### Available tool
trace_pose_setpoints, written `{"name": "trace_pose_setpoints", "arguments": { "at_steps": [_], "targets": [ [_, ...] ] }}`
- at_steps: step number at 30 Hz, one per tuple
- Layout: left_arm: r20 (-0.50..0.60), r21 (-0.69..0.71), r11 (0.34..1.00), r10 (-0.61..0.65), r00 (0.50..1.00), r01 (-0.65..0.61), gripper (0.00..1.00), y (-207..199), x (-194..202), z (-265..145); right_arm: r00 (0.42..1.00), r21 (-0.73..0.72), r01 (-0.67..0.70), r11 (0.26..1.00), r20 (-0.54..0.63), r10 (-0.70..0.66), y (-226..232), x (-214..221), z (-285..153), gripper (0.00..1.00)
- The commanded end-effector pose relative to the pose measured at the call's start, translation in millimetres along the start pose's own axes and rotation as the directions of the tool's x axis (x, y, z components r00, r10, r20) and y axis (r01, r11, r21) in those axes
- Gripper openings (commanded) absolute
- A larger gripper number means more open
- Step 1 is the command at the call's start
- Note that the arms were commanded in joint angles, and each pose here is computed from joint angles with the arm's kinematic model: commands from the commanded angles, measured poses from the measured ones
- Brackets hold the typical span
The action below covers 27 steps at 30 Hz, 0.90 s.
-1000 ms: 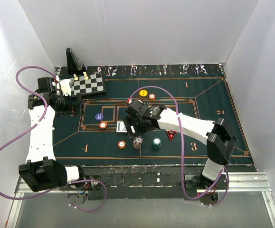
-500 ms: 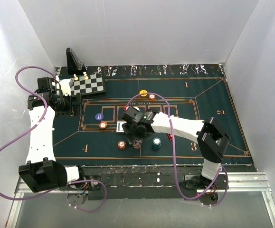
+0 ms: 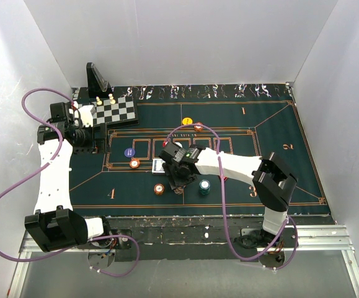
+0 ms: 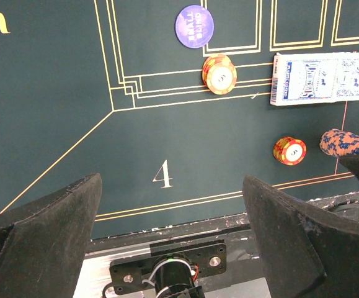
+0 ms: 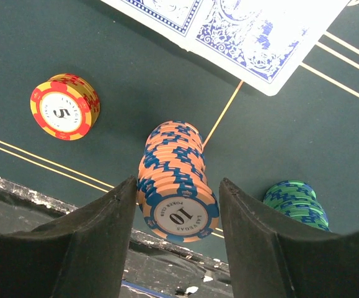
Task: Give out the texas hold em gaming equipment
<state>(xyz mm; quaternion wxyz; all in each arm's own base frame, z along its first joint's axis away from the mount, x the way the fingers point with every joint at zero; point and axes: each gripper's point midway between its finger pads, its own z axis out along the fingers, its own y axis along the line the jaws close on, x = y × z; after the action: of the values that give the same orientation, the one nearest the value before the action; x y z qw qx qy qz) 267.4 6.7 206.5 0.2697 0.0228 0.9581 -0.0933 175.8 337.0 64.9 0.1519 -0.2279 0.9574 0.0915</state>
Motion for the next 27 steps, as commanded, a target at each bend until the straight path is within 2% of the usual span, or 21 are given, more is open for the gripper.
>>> {"name": "trace_pose_setpoints", "arguments": {
  "at_steps": [1,11,17,27],
  "targets": [
    [0.043,-0.021,1.0,0.013,0.999,-0.012,0.98,2.0,-4.1,-7.9,1.0,-0.019,-0.001,1.0,0.003,0.001,6.7,0.7,3.3,0.61],
    [0.047,-0.021,1.0,0.012,0.999,-0.011,0.98,1.7,-6.2,-8.3,1.0,-0.033,-0.002,0.999,0.031,0.003,8.2,-3.8,-7.4,0.45],
    [0.053,-0.023,1.0,0.013,0.999,-0.012,0.98,1.8,-6.8,-9.5,0.999,-0.036,-0.006,0.999,0.038,0.007,8.9,-6.4,-13.7,0.43],
    [0.065,-0.028,0.999,0.024,0.998,-0.023,0.98,2.0,-9.0,-11.6,0.993,-0.054,0.012,0.998,0.116,-0.005,15.5,-33.6,-53.2,0.41]
  ]
}}
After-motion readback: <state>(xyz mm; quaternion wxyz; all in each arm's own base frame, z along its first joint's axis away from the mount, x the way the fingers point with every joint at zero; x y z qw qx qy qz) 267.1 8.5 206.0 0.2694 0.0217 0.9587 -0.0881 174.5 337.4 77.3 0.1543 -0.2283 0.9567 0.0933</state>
